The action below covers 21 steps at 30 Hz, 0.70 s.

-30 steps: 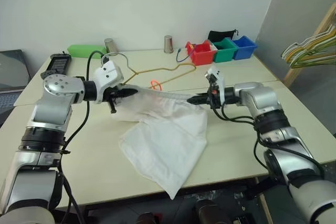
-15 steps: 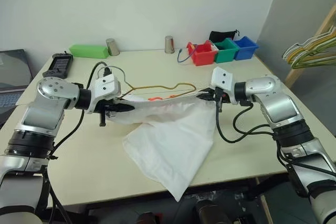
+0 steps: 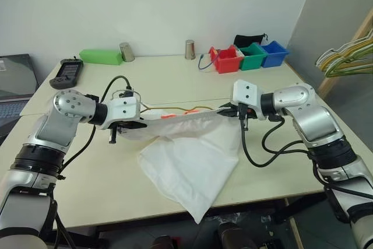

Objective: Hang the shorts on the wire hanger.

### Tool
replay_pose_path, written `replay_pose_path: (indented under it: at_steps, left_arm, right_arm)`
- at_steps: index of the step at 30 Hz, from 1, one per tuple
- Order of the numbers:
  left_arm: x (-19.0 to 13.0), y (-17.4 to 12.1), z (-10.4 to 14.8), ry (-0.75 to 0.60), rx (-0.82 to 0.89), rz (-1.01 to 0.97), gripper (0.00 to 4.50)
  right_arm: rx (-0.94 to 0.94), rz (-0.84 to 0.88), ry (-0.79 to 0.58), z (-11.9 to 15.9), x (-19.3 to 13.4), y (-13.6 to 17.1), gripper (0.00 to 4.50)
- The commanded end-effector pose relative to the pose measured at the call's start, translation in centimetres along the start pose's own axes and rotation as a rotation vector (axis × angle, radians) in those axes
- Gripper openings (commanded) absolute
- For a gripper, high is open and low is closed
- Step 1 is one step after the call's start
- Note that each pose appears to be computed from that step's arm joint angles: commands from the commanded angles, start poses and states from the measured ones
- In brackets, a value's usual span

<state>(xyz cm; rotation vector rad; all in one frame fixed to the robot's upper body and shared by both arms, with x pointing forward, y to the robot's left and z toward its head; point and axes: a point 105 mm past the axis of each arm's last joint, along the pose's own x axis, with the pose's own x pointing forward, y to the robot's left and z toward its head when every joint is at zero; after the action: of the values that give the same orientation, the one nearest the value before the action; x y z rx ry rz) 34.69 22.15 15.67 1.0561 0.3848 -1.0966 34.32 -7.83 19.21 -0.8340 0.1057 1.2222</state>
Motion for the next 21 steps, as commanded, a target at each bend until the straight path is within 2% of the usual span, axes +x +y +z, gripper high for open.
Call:
replay_pose_path:
  at_steps: [1, 8, 11, 15, 21]
  left_arm:
    - [-1.5, 0.7, -2.0, 0.129, -0.003, 0.030, 0.00]
    - [1.0, 1.8, 0.9, 0.068, 0.056, 0.068, 0.00]
    - [2.9, 2.4, 4.1, -0.041, 0.058, 0.101, 0.00]
    - [3.9, 3.1, 6.4, -0.105, 0.076, 0.129, 0.00]
    - [4.1, 3.3, 6.9, -0.118, 0.090, 0.151, 0.00]
  right_arm:
    - [-0.044, -0.058, 0.017, 0.9, -1.8, -1.3, 0.02]
    - [-0.095, -0.059, -0.034, 3.8, -0.7, -1.5, 0.02]
    - [-0.102, -0.034, -0.079, 5.1, 0.6, -0.8, 0.02]
    - [-0.103, -0.026, -0.079, 5.0, 1.8, -0.4, 0.02]
    - [-0.124, -0.062, -0.009, 3.2, 2.3, -1.0, 0.02]
